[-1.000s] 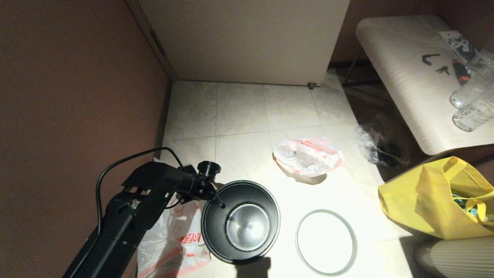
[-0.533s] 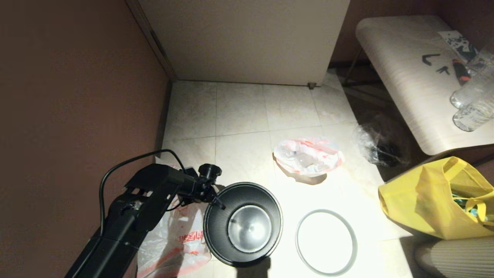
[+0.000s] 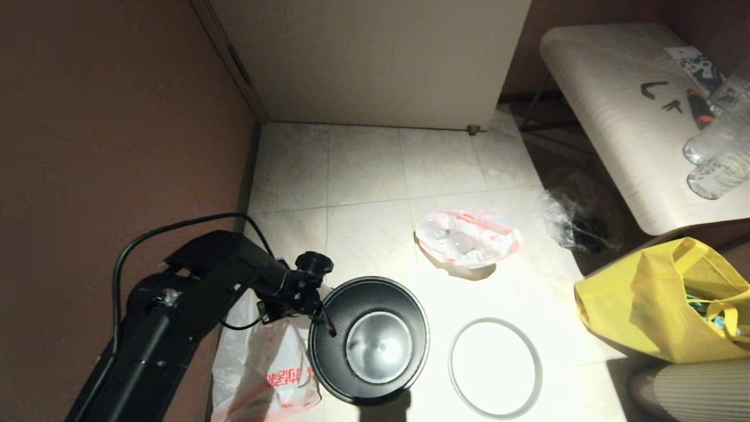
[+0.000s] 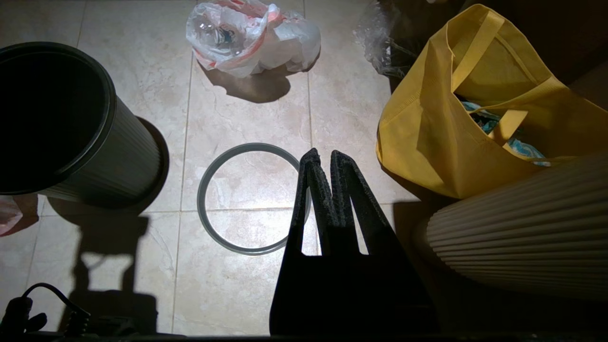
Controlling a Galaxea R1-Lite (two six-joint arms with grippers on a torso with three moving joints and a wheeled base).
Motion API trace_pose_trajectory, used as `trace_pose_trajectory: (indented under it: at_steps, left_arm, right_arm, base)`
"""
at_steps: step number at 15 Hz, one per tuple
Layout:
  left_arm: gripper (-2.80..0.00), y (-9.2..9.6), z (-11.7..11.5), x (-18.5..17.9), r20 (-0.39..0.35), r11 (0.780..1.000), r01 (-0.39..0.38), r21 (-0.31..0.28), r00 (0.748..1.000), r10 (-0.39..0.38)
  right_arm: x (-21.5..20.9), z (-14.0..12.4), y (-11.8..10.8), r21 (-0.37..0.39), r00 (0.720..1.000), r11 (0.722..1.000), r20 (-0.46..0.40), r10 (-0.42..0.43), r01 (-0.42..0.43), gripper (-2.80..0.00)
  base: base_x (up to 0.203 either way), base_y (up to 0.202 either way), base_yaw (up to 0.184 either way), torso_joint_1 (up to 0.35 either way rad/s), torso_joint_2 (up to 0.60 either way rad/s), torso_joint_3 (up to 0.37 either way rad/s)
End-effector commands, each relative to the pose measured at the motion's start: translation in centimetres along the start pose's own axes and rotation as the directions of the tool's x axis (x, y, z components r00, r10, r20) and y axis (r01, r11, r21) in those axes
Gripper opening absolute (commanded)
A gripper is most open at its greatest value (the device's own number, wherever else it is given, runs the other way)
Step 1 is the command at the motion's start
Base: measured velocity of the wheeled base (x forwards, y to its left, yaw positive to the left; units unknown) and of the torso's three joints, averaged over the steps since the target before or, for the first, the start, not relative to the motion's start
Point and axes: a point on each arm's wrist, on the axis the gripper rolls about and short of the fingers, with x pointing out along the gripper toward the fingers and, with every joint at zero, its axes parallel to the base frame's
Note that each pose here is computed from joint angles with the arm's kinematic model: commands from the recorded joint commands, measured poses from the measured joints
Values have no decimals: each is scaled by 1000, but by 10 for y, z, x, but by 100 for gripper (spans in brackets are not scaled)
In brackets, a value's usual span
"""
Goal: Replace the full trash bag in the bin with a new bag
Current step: Pick up a new trash bag, then put the new garbage bag on the trash can
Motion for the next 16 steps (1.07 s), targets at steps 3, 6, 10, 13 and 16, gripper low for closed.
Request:
trace_pose_trajectory:
  at_steps: [3,6,10,13,16]
  left_arm:
    - [-280,78,16,-104,21,998,55,-35,998,-54]
    - [-280,137,14,-159,50,993,110,-48,993,-107]
    - [-280,213,-5,-221,74,980,198,17,977,-199]
    - [-280,256,-24,-282,96,900,403,168,902,-422]
    - [-280,290,-33,-308,57,816,490,306,846,-530]
  right_arm:
    - [0,0,0,-1,1000,1000,-1,1,-1,-280]
    - [0,0,0,-1,1000,1000,-1,1,-1,-280]
    - [0,0,0,-1,1000,1000,-1,1,-1,-280]
    - [0,0,0,-1,1000,1000,-1,1,-1,-280]
    - [0,0,0,-1,1000,1000,-1,1,-1,-280]
  base:
    - [0,0,0,0,0,0]
    - [0,0,0,0,0,0]
    - [0,0,0,0,0,0]
    - [0,0,0,0,0,0]
    - [0,0,0,0,0,0]
